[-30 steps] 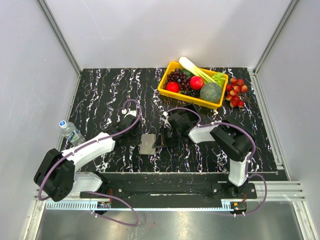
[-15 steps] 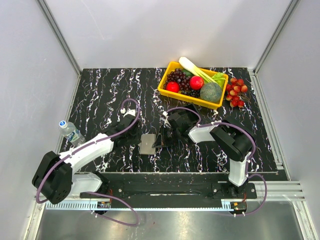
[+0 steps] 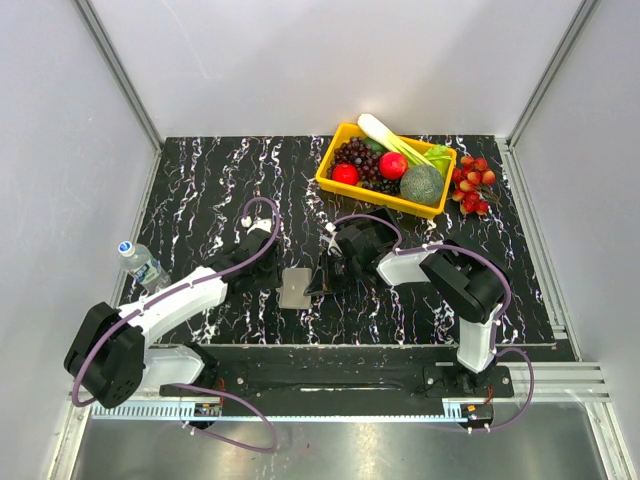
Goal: Put the credit cards into the card holder
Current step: Close the card holder at the center of the board.
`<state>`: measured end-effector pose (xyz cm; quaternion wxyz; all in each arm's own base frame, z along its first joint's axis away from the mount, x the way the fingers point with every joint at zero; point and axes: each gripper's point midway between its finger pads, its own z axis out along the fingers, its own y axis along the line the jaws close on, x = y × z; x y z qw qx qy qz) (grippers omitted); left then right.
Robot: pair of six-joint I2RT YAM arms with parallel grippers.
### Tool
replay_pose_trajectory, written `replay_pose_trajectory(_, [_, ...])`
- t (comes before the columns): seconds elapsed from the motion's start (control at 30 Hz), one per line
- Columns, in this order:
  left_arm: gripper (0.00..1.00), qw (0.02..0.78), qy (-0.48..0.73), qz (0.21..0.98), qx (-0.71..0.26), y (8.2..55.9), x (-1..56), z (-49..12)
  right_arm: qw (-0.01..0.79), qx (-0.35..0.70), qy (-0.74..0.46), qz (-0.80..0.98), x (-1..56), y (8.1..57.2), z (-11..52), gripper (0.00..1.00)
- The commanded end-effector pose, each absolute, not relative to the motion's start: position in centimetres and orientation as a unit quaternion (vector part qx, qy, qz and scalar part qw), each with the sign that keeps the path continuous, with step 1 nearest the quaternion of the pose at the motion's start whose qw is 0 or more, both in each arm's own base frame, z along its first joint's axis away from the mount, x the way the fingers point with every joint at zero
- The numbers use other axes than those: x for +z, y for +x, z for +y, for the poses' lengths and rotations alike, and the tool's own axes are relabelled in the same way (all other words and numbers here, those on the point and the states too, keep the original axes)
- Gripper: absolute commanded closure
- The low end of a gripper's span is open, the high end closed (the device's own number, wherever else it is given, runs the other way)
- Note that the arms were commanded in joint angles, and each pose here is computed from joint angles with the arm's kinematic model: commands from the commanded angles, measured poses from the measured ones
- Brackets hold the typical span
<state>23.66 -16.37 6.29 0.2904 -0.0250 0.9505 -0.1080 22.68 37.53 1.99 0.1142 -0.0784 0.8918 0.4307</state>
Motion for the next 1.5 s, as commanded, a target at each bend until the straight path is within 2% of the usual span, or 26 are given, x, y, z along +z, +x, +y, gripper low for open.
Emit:
replay_pose_trajectory(0.0, [0.66, 0.321, -0.025, 0.939, -0.122, 24.9, 8.2, -17.1, 0.128, 0.399, -0.081, 0.905, 0.4, 23.4, 37.0, 0.9])
replay_pose_trajectory(0.23, [0.67, 0.312, -0.019, 0.943, -0.117, 24.9, 7.7, -17.1, 0.127, 0.397, -0.08, 0.906, 0.3, 23.5, 36.9, 0.9])
replay_pose_trajectory(0.53, [0.84, 0.314, -0.02, 0.942, -0.113, 25.0, 7.8, -17.0, 0.127, 0.398, -0.081, 0.905, 0.3, 23.4, 37.0, 0.9])
replay_pose_trajectory(0.63, [0.95, 0.316, -0.023, 0.942, -0.114, 25.1, 7.9, -17.0, 0.127, 0.399, -0.082, 0.905, 0.4, 23.4, 37.0, 0.9])
replay_pose_trajectory(0.73, [1.0, 0.314, -0.021, 0.942, -0.118, 25.1, 7.8, -17.2, 0.126, 0.397, -0.081, 0.906, 0.3, 23.4, 37.0, 0.9])
replay_pose_trajectory(0.93, [1.0, 0.304, -0.019, 0.943, -0.134, 24.8, 7.0, -17.9, 0.126, 0.398, -0.081, 0.905, 0.3, 23.5, 37.0, 0.9])
replay_pose_trajectory(0.97, [1.0, 0.307, -0.016, 0.936, -0.171, 24.9, 7.3, -19.2, 0.125, 0.395, -0.081, 0.906, 0.1, 23.4, 37.0, 0.9])
replay_pose_trajectory(1.07, [1.0, 0.301, -0.014, 0.933, -0.198, 24.8, 7.2, -20.3, 0.124, 0.397, -0.081, 0.906, 0.2, 23.4, 37.0, 0.9])
replay_pose_trajectory(1.47, [1.0, 0.269, 0.018, 0.945, -0.184, 24.2, 5.2, -20.7, 0.126, 0.396, -0.084, 0.906, 0.3, 23.5, 37.1, 0.9])
